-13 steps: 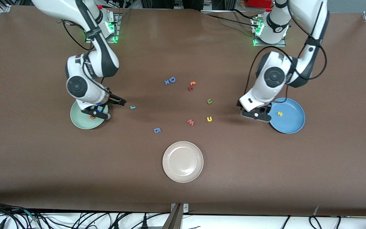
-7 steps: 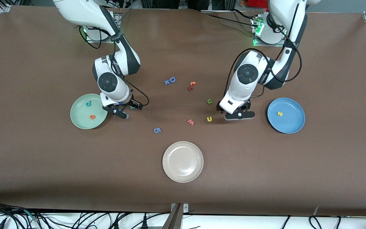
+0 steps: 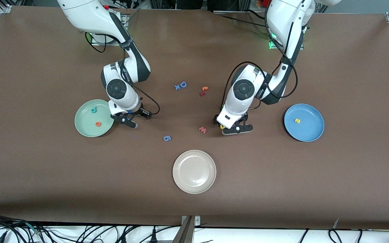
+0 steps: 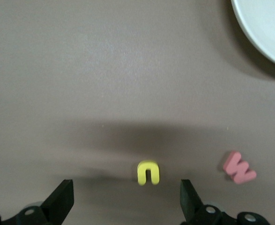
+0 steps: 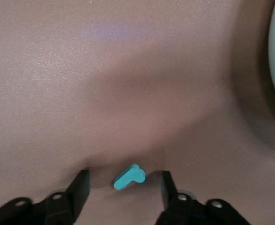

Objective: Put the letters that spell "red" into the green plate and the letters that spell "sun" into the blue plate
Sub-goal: 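Reach the right gripper to the teal hook while the left reaches yellow n, then grasp the teal hook with the right gripper while the left grasps yellow n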

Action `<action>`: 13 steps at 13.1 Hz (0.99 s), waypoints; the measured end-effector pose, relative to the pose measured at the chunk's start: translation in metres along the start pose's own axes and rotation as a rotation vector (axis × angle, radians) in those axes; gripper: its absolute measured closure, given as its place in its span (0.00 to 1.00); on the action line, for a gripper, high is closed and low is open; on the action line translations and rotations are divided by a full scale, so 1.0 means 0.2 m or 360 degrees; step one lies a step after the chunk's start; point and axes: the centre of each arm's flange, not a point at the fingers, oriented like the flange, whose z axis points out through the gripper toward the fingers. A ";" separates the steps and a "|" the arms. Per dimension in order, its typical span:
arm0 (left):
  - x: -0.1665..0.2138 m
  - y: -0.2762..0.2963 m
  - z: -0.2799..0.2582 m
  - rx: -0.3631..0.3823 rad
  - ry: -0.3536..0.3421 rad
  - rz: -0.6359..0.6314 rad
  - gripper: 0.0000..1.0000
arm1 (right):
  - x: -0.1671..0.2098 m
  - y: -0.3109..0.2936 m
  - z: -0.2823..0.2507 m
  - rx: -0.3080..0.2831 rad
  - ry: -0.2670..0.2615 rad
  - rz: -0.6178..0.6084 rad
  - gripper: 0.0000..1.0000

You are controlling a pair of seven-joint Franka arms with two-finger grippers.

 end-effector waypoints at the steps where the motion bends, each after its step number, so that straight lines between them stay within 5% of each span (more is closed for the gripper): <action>1: 0.01 0.00 0.03 -0.0007 0.0012 -0.0025 0.00 | 0.00 0.00 0.00 -0.0001 0.0000 0.0000 0.39; 10: -0.13 0.11 0.24 0.0014 0.0013 -0.0058 0.03 | 0.00 0.00 0.00 0.0002 0.0004 0.0002 0.45; 13: -0.12 0.09 0.24 0.0017 0.0021 -0.0065 0.14 | 0.01 0.00 0.00 0.0002 0.0004 0.0002 0.47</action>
